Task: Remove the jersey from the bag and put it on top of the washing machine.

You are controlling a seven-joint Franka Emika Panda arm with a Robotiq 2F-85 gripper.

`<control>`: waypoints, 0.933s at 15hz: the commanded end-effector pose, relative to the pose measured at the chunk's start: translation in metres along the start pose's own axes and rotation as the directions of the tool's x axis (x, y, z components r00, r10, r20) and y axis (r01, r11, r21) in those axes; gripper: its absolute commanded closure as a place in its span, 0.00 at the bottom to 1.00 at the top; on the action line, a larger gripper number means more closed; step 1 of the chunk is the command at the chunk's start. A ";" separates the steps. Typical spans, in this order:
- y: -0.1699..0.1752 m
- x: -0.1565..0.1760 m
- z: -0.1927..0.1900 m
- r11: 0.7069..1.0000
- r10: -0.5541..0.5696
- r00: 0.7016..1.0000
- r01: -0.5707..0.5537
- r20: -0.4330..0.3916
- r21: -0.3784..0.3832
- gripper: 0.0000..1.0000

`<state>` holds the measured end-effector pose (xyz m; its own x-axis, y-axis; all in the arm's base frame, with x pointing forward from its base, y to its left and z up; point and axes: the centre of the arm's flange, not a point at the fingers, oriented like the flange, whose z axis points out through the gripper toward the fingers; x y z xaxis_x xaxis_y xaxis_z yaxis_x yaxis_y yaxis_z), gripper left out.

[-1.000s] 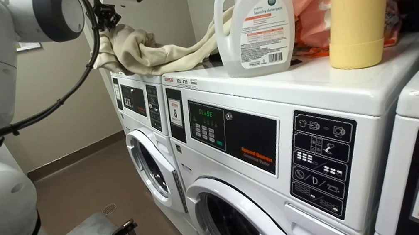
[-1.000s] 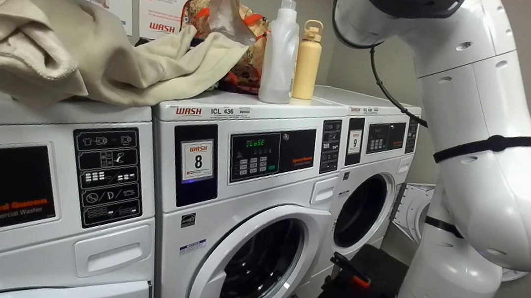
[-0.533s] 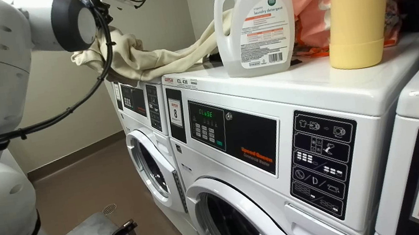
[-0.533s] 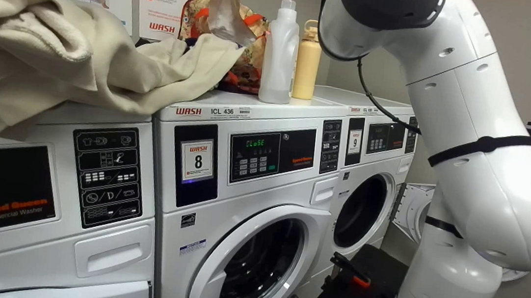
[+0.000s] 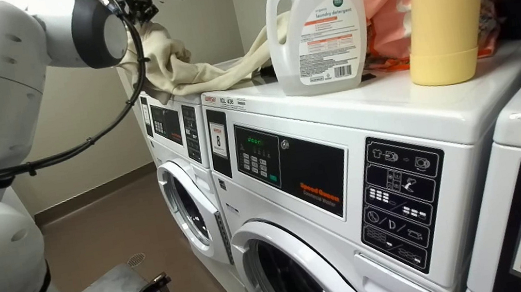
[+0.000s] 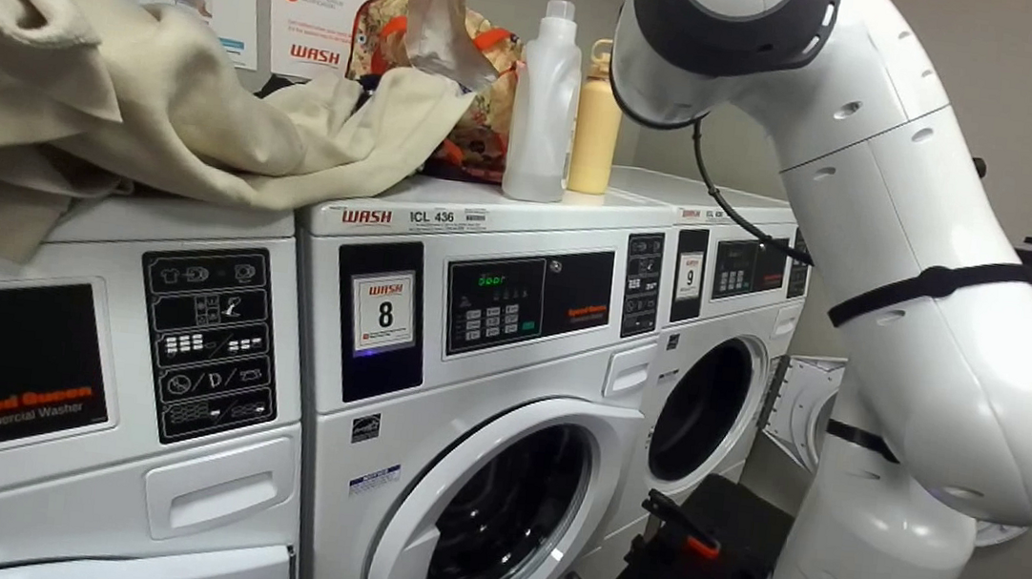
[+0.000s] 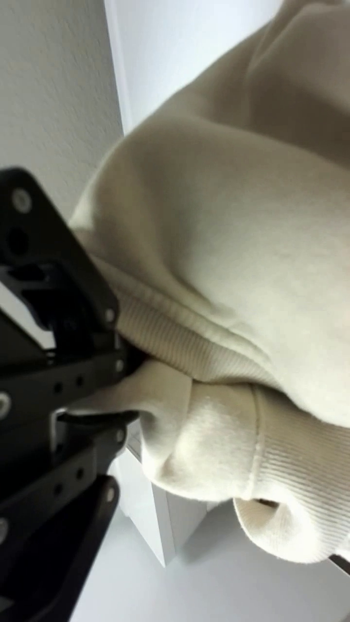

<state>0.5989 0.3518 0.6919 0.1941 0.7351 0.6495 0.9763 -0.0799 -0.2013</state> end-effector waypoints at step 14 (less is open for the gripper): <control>0.085 -0.042 -0.089 0.631 0.210 0.936 -0.349 -0.281 -0.693 0.59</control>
<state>0.6930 0.2714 0.7116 0.3796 0.4915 0.7838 0.7163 -0.6924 0.0873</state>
